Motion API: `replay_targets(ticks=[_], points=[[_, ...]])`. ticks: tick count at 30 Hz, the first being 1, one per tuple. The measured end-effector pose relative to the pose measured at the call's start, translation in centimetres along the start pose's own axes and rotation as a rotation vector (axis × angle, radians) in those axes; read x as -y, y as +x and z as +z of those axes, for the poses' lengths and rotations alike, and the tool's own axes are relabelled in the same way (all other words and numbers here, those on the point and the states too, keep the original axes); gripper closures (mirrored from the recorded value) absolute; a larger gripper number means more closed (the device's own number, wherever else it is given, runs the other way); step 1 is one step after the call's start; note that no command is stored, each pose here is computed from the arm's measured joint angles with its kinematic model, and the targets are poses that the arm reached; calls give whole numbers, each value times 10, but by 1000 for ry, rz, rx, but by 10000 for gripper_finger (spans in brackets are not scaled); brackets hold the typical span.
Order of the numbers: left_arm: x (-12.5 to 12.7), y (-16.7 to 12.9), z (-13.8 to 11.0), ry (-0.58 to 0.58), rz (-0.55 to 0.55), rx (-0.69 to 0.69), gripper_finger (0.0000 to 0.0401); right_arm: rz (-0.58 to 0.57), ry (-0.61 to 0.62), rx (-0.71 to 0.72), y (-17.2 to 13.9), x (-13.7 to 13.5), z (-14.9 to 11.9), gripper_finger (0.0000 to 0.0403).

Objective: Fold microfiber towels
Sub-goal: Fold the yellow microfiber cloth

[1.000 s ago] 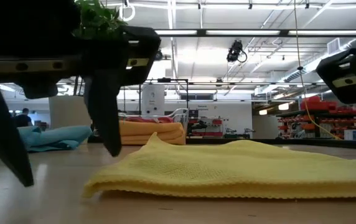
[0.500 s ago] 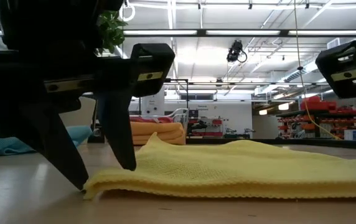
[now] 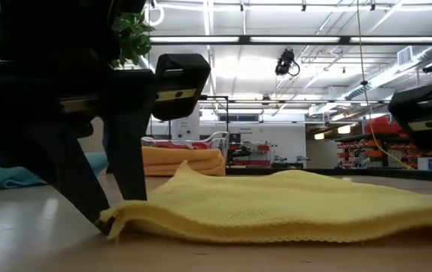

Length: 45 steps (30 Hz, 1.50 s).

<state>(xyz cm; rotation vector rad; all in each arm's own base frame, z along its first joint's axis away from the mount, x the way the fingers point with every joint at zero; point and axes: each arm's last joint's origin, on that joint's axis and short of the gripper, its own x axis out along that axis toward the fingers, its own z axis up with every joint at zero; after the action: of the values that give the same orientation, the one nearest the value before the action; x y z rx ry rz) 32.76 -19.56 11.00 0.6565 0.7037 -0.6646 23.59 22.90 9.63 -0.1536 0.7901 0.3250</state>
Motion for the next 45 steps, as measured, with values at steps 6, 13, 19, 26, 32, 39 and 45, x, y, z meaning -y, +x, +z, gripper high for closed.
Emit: replay_targets(ticks=[6,13,19,26,32,39,45], points=[[2,4,-2,-44,-10,-6,358,-16,45,0,5,1,-2,241],[2,4,-2,-118,-11,-4,393,-50,90,2,5,1,-3,309],[2,4,-3,-160,-11,-5,389,-60,102,-3,6,2,-5,379],[0,3,4,-413,-7,66,394,7,283,12,-14,4,9,399],[1,-17,34,-695,-47,273,393,87,547,105,-50,10,37,400],[-2,-47,58,-1061,-47,432,396,115,738,152,-79,28,55,402],[6,-49,37,-1366,96,414,397,1,824,164,-74,72,62,402]])
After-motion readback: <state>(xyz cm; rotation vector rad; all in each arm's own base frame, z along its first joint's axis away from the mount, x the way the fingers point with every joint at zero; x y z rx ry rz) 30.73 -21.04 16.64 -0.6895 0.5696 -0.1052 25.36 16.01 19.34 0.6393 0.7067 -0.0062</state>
